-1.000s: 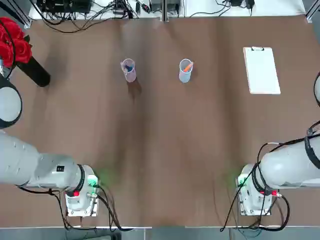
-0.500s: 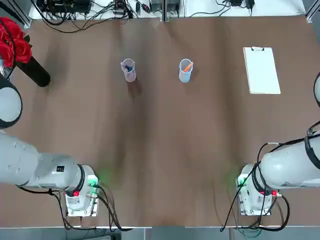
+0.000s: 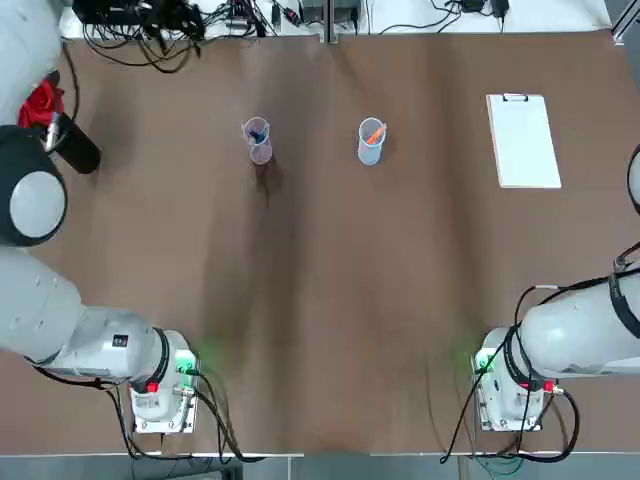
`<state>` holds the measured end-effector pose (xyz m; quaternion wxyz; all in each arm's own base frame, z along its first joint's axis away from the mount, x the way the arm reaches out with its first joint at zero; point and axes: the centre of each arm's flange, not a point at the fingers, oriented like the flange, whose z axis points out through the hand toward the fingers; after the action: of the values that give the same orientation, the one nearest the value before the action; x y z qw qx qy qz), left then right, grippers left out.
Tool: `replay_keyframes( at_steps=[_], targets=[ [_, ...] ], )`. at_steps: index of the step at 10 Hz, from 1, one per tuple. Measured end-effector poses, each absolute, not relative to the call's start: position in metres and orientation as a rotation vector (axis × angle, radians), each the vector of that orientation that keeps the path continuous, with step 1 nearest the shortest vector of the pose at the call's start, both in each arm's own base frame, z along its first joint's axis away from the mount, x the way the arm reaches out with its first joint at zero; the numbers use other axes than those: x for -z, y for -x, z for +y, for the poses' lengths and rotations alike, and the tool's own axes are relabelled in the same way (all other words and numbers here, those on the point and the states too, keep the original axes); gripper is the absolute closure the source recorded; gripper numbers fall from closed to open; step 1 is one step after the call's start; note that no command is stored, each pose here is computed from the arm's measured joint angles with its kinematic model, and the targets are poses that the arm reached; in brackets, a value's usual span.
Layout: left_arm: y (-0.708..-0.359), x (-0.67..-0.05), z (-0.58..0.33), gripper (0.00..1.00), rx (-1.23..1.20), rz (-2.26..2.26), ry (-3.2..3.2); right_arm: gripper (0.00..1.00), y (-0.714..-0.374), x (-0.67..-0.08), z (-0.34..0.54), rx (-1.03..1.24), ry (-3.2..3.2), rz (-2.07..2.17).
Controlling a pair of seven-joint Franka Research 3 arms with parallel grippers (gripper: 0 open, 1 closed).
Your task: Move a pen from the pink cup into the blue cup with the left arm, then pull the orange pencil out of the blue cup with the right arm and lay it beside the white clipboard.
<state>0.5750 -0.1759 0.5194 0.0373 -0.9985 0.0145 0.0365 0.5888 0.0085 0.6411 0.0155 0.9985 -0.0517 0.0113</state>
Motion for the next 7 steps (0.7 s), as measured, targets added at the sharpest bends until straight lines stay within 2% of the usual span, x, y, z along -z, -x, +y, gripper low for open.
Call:
replay_keyframes(
  at_steps=[3, 7],
  targets=[
    [-0.572, -0.459, -0.248, 0.01, -0.129, 0.040, 2.975, 0.00, -0.589, -0.641, 0.008, -0.035, -3.106, -0.161],
    [-0.572, -0.382, -0.325, 0.01, -0.026, -0.012, 3.010, 0.00, -0.588, -0.641, 0.007, -0.035, -3.106, -0.164]
  ],
)
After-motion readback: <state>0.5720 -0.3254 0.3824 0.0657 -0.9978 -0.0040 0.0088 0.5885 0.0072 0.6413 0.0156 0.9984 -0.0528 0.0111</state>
